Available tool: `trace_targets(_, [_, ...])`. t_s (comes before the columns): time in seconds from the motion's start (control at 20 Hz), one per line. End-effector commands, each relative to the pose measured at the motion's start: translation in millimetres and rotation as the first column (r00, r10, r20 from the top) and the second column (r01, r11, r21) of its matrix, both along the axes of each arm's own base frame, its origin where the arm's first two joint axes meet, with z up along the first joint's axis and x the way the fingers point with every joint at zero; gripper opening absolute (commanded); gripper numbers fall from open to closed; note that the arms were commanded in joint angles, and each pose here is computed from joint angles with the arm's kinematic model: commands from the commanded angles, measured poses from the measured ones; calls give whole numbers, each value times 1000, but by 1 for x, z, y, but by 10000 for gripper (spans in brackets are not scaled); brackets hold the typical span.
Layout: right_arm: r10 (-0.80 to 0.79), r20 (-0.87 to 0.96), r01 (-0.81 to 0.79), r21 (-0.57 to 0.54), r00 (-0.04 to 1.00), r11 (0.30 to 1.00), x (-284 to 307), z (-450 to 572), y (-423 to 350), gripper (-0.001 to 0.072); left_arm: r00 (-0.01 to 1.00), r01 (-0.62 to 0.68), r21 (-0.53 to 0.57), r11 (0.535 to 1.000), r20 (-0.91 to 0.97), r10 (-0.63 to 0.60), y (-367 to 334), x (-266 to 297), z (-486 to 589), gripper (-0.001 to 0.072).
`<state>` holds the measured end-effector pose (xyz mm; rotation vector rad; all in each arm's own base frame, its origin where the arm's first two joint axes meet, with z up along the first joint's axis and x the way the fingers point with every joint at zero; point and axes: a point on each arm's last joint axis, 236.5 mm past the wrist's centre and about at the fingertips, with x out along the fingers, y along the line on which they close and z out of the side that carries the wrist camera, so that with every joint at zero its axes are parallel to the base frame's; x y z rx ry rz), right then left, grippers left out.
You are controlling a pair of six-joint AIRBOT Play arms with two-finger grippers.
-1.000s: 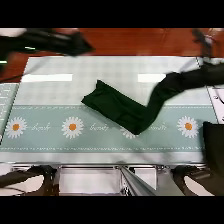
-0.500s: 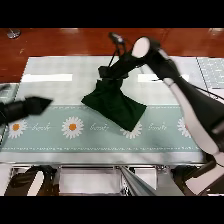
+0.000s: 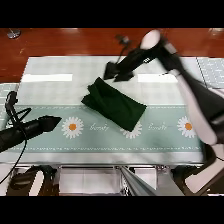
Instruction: Fold the shirts.
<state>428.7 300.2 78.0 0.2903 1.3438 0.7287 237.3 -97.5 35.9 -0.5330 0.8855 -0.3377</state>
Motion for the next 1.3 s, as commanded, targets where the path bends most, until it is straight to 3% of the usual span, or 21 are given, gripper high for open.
trace_targets(0.0, [-87,133,123,-294,987,948,-15,54,-143,632,999,-30,2,1000,15,30,5,5,-2,18])
trace_targets(0.1, [-246,288,344,-370,926,863,-27,74,-215,631,999,-32,2,999,17,32,5,6,-2,18])
trace_targets(0.25, [-541,339,623,-217,770,751,-75,23,-249,631,999,-32,2,999,16,32,5,6,-2,19])
trace_targets(0.4, [-807,68,804,74,586,590,-114,-64,-212,629,999,-38,3,999,22,38,6,7,-1,18])
trace_targets(0.45, [-841,-52,839,134,538,528,-122,-88,-199,628,999,-44,4,999,29,44,7,9,0,18])
trace_targets(0.5, [-839,-127,846,146,530,512,-130,-106,-189,626,998,-52,5,999,37,52,9,11,1,18])
trace_targets(0.65, [-741,-249,778,112,624,618,-144,-135,-156,627,998,-61,4,998,32,61,10,14,-1,18])
trace_targets(0.9, [-630,-408,729,146,660,669,-129,-154,-120,626,998,-61,0,998,-4,61,10,15,-10,19])
trace_targets(1.1, [-504,-431,610,147,748,779,-125,-164,-74,625,998,-61,-3,998,-4,61,10,15,-9,19])
trace_targets(1.15, [-470,-431,576,155,770,803,-123,-163,-61,608,998,-61,-3,998,-4,61,10,15,-9,19])
trace_targets(1.2, [-442,-426,547,162,790,822,-119,-160,-54,540,998,-60,-3,998,-5,60,10,15,-9,18])
trace_targets(1.25, [-418,-409,515,161,811,842,-114,-159,-50,381,998,-58,-4,998,-7,58,9,14,-10,19])
